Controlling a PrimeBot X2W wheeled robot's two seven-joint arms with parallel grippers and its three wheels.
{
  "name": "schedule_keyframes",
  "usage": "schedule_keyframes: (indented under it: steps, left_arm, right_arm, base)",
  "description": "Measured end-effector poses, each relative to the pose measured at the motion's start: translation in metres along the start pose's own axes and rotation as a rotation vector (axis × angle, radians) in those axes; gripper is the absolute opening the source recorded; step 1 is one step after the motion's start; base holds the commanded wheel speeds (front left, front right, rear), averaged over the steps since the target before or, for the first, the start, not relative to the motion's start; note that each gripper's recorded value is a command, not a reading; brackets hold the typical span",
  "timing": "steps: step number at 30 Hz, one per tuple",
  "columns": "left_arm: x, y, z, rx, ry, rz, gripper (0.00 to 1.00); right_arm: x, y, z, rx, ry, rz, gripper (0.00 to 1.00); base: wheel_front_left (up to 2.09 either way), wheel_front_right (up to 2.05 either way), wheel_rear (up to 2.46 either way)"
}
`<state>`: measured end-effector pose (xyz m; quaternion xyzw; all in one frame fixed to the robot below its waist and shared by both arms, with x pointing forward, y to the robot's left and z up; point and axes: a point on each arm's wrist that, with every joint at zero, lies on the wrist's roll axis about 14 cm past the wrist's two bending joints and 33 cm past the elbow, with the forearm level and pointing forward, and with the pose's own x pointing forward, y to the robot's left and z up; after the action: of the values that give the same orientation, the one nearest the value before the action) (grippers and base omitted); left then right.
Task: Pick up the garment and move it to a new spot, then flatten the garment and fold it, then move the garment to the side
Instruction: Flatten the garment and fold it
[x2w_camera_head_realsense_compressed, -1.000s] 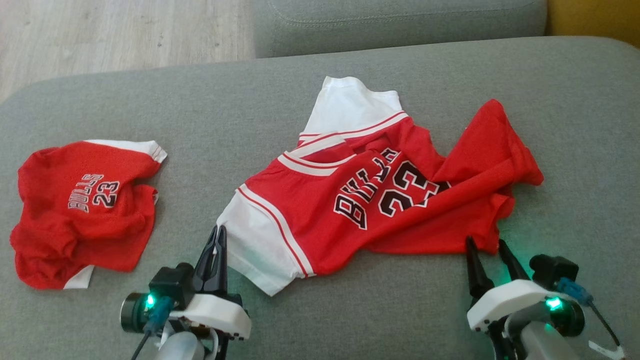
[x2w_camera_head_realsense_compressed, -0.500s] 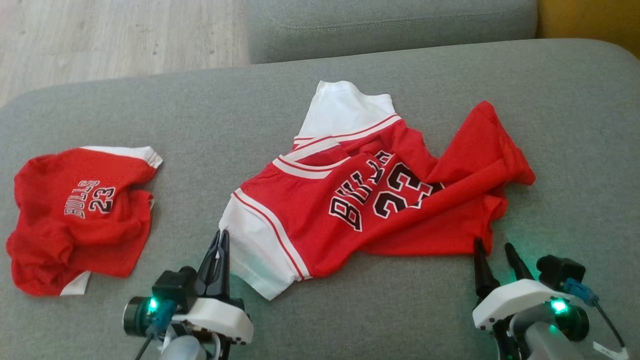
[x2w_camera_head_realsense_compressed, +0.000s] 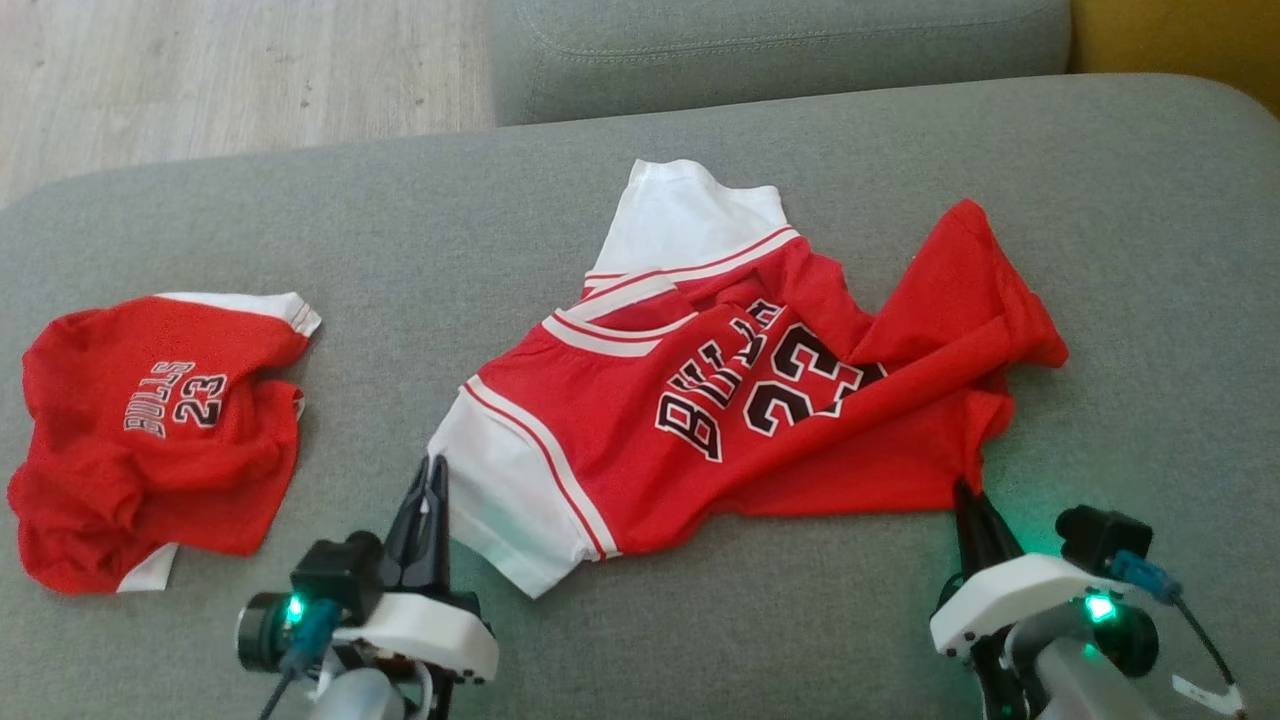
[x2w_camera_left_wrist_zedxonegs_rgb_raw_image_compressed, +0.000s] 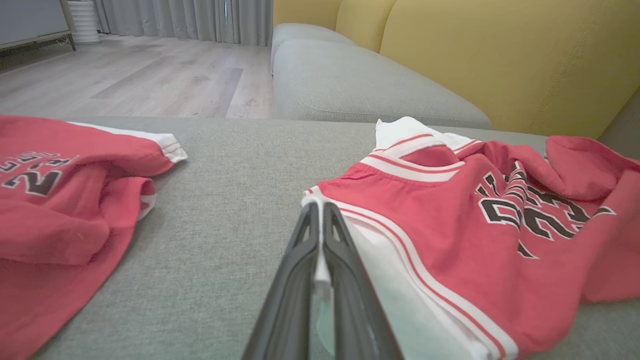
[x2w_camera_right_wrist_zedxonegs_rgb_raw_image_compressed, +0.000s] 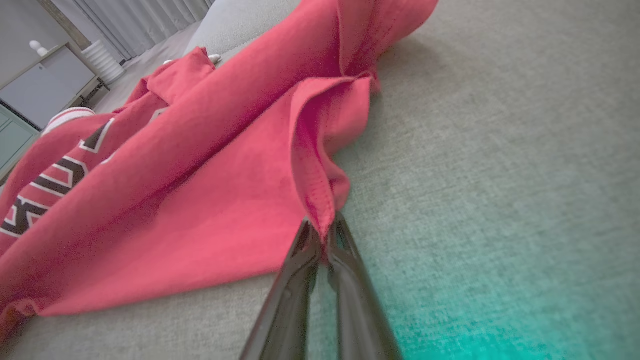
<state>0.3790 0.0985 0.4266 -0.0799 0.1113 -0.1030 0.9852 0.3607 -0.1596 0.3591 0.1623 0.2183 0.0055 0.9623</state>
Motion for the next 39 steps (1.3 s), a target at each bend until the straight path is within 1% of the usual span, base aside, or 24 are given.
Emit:
schedule_keyframes:
  steps: [4, 6, 8, 10, 13, 17, 22, 26, 30, 34, 39]
  left_arm:
    - [0.001, 0.005, 0.01, -0.002, -0.029, 0.011, 0.0]
    - [0.002, 0.003, 0.018, -0.017, -0.054, 0.008, 0.0]
    - [0.003, 0.002, 0.029, -0.006, -0.089, -0.004, 0.0]
    - [0.005, 0.004, 0.044, -0.007, -0.136, -0.001, 0.0]
    - [0.009, 0.004, 0.077, -0.041, -0.227, -0.003, 0.0]
    - [0.012, -0.002, 0.13, -0.096, -0.364, -0.031, 0.0]
    - [0.007, -0.012, 0.213, -0.221, -0.563, -0.083, 0.0]
    - [-0.01, -0.028, 0.279, -0.277, -0.733, -0.164, 0.0]
    - [-0.041, -0.042, 0.339, -0.311, -0.903, -0.233, 0.0]
    - [-0.077, -0.042, 0.38, -0.329, -1.034, -0.258, 0.0]
    - [-0.117, -0.047, 0.404, -0.33, -1.118, -0.291, 0.0]
  right_arm:
    - [0.002, 0.001, 0.016, 0.009, -0.049, 0.003, 0.0]
    - [0.003, 0.005, 0.03, 0.012, -0.095, 0.016, 0.0]
    - [0.003, 0.009, 0.046, 0.013, -0.144, 0.028, 0.0]
    - [0.003, 0.011, 0.061, 0.005, -0.193, 0.037, 0.0]
    - [0.001, 0.021, 0.09, 0.0, -0.264, 0.067, 0.0]
    - [-0.005, 0.038, 0.149, -0.046, -0.392, 0.113, 0.0]
    - [-0.03, 0.064, 0.232, -0.079, -0.575, 0.179, 0.0]
    - [-0.058, 0.088, 0.287, -0.119, -0.693, 0.235, 0.0]
    - [-0.087, 0.107, 0.33, -0.178, -0.789, 0.278, 0.0]
    - [-0.112, 0.121, 0.348, -0.213, -0.841, 0.316, 0.0]
    - [-0.142, 0.137, 0.357, -0.229, -0.88, 0.369, 0.0]
  base:
    - [0.0, 0.0, 0.0]
    - [0.0, 0.0, 0.0]
    - [0.0, 0.0, 0.0]
    - [0.0, 0.0, 0.0]
    - [0.0, 0.0, 0.0]
    - [0.0, 0.0, 0.0]
    - [0.0, 0.0, 0.0]
    - [0.0, 0.0, 0.0]
    - [0.0, 0.0, 0.0]
    - [0.0, 0.0, 0.0]
    - [0.0, 0.0, 0.0]
